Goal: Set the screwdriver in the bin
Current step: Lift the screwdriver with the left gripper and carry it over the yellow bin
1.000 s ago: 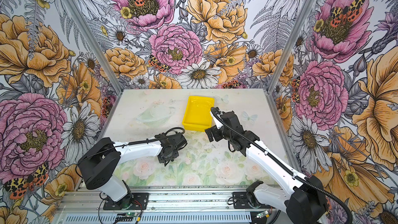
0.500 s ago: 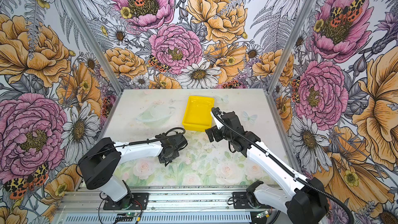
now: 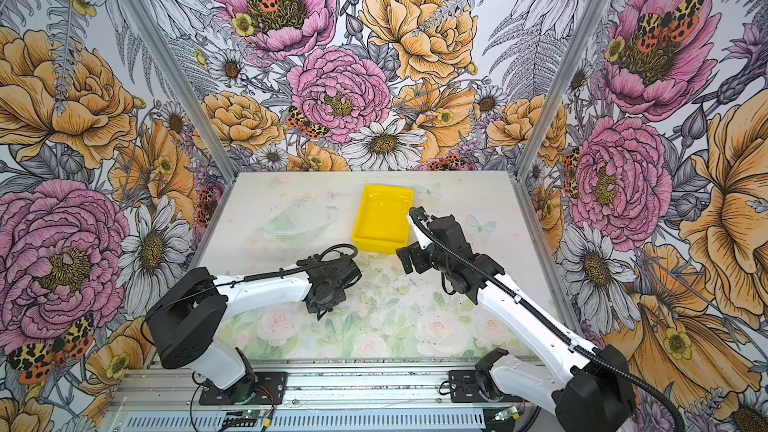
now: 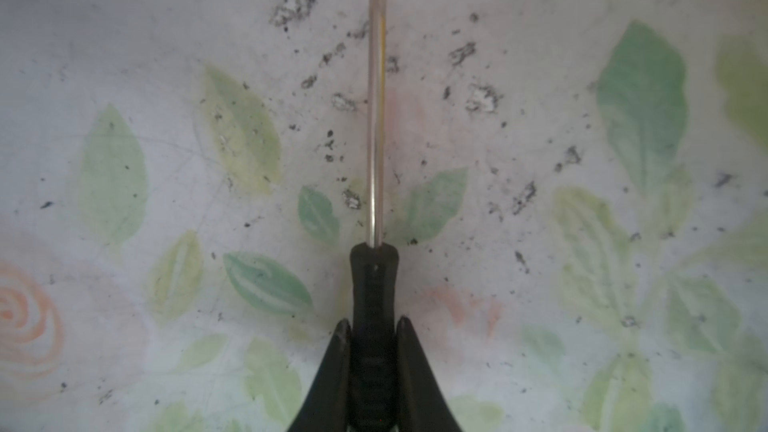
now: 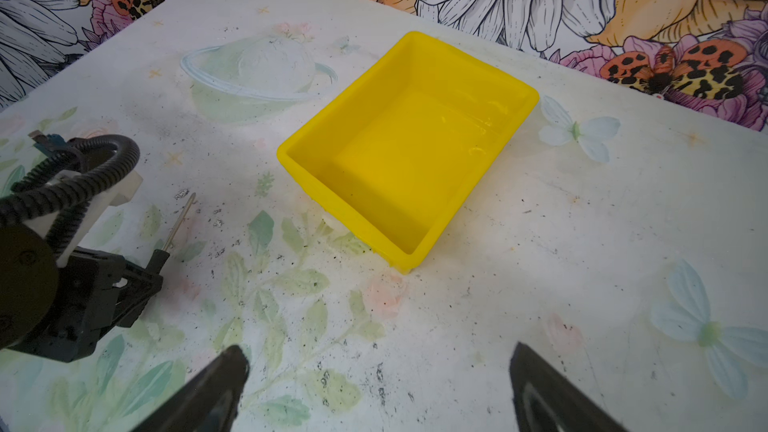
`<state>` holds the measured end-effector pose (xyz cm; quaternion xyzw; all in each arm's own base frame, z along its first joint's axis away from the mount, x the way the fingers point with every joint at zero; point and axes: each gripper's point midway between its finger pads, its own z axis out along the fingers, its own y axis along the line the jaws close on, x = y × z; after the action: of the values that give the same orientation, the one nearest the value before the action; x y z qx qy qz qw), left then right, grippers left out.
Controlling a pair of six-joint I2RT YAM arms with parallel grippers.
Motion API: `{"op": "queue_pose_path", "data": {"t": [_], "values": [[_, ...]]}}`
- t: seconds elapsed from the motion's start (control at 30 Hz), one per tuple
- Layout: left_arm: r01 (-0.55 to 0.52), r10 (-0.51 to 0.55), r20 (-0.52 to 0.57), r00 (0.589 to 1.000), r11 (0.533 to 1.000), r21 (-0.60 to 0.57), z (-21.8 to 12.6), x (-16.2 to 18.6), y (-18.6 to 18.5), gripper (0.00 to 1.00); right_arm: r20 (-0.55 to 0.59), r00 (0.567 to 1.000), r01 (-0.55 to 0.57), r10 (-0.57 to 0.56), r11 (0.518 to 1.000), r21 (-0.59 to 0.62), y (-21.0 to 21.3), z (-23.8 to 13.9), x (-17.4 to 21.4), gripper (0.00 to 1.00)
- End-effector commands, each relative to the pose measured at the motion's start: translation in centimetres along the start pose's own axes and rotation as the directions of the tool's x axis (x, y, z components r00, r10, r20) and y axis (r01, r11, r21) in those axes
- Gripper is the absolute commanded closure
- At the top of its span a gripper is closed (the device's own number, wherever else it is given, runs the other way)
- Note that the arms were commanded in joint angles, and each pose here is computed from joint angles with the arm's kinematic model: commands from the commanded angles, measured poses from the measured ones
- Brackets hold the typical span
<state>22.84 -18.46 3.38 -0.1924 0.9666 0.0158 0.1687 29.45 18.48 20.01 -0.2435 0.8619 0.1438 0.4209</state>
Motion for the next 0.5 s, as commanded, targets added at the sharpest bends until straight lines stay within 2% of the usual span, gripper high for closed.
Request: {"op": "queue_pose_path", "data": {"t": [0.0,0.47], "values": [[0.001,-0.005,0.044,0.999,0.996,0.089,-2.3,-2.1,-1.9,0.92,0.054,0.998,0.006,-0.006,1.0,-0.002,0.3,-1.2,-1.5,0.01],[-0.1,0.062,0.179,0.982,0.972,0.213,-7.3,-7.6,-6.5,0.92,0.056,0.998,-0.003,0.003,1.0,0.011,0.0,-1.3,-1.4,0.01]]}}
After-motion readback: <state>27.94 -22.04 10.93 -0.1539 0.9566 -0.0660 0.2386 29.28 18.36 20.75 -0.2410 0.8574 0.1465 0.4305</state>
